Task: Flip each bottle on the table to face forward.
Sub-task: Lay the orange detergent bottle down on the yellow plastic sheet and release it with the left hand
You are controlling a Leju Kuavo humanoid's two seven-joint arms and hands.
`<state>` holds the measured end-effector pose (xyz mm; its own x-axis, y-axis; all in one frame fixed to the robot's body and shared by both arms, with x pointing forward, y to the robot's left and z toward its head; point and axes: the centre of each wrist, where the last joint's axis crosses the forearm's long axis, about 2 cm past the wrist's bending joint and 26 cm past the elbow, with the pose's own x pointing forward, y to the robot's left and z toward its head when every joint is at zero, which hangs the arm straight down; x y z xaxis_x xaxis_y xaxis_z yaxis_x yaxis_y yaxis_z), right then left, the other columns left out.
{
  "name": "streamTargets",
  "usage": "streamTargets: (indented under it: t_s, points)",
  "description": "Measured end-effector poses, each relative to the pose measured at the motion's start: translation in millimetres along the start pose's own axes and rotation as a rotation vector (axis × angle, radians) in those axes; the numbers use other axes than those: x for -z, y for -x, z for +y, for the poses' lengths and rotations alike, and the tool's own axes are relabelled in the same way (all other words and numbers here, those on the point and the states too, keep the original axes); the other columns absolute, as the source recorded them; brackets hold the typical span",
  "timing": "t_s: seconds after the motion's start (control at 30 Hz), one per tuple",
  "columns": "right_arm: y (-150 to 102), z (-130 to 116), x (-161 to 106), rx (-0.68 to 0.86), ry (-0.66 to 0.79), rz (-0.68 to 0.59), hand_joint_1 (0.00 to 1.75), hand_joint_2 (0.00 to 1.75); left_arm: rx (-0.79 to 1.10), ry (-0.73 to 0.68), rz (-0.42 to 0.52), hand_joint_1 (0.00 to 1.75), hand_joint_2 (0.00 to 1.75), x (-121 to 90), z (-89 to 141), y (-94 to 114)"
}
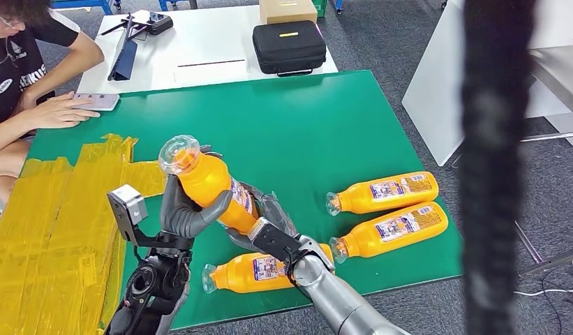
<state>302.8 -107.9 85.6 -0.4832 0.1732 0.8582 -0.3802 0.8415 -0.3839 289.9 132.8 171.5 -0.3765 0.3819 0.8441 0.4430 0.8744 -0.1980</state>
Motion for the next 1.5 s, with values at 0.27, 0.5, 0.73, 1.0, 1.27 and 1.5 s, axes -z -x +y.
streamTargets:
  t_s: [0.27,0.5,0.73,1.0,1.27,1.5]
  points:
    - [-12.6,-6.4,2.2,-0.004,0.073,-0.057,0.00,1.75,0.004,0.004,-0.008,1.75,1.75,1.8,-0.1,-0.8]
    - [-31.2,-19.0,-3.8,-0.098,0.154,-0.105,0.00,1.75,0.613,-0.187,-0.130,1.75,1.75,2.5,16.6,-7.4]
    - [-61.6,-40.4,-13.9,-0.286,0.225,-0.122,0.00,1.75,1.746,-0.278,-0.203,1.75,1.75,8.7,52.5,-19.7]
    - [-80.0,-54.8,-22.0,-0.370,0.270,-0.152,0.00,1.75,1.887,-0.477,0.031,1.75,1.75,20.2,93.5,-18.8]
    - [-87.5,-62.7,-36.9,-0.449,0.265,-0.141,0.00,1.75,2.035,-0.368,0.135,1.75,1.75,21.9,104.7,7.2]
    - [-88.8,-65.3,-41.5,-0.498,0.226,-0.118,0.00,1.75,2.107,-0.280,0.189,1.66,1.75,18.9,114.5,14.8]
